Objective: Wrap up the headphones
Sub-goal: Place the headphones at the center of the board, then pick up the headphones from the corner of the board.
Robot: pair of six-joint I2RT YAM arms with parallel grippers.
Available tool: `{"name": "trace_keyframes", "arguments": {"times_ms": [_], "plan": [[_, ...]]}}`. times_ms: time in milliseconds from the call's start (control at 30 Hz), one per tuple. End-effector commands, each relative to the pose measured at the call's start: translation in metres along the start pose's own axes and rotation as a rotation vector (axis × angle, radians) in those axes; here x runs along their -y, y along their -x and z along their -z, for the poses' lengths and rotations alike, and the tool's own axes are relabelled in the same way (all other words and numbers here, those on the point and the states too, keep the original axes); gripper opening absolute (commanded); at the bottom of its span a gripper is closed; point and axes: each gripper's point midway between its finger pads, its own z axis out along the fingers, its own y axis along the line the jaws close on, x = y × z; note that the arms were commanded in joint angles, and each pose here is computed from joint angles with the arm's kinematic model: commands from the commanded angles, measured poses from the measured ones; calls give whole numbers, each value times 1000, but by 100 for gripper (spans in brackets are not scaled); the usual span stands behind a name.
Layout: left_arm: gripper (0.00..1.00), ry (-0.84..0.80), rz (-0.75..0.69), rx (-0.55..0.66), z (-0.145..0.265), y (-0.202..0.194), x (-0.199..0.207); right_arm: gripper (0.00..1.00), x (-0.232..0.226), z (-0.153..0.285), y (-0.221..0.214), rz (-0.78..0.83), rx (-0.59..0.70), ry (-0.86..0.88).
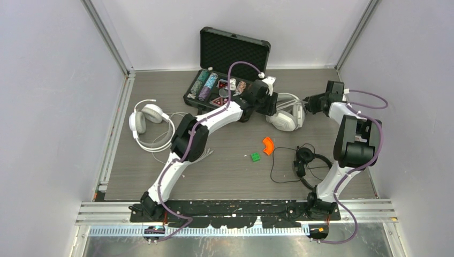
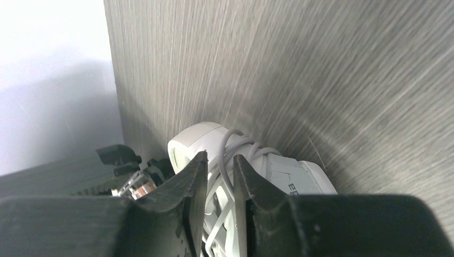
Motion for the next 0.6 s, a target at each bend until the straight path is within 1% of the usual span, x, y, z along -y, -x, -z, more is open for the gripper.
{"name": "trace_keyframes", "arguments": {"times_ms": [0, 67, 133, 167, 267, 400, 467, 533, 567], "plan": [[52, -84, 4, 72, -27, 14, 22, 34, -6, -1, 18, 29, 45, -50], [52, -100, 4, 95, -30, 23, 28, 40, -8, 2, 31, 44, 80, -79], [52, -112, 8, 110, -31, 29, 32, 43, -8, 7, 45, 62, 117, -133], [53, -115, 11, 117, -31, 32, 34, 44, -7, 11, 55, 76, 156, -167], [60, -107, 7, 131, -29, 37, 34, 47, -5, 26, 70, 103, 210, -256], [68, -99, -17, 134, -14, 48, 35, 51, -19, 48, 81, 113, 260, -254], [71, -96, -36, 143, 0, 57, 38, 57, -29, 60, 84, 118, 276, -233], [81, -93, -54, 159, 16, 69, 40, 58, -39, 70, 82, 131, 274, -206], [90, -91, -64, 163, 26, 75, 42, 58, -46, 75, 79, 143, 266, -185]]}}
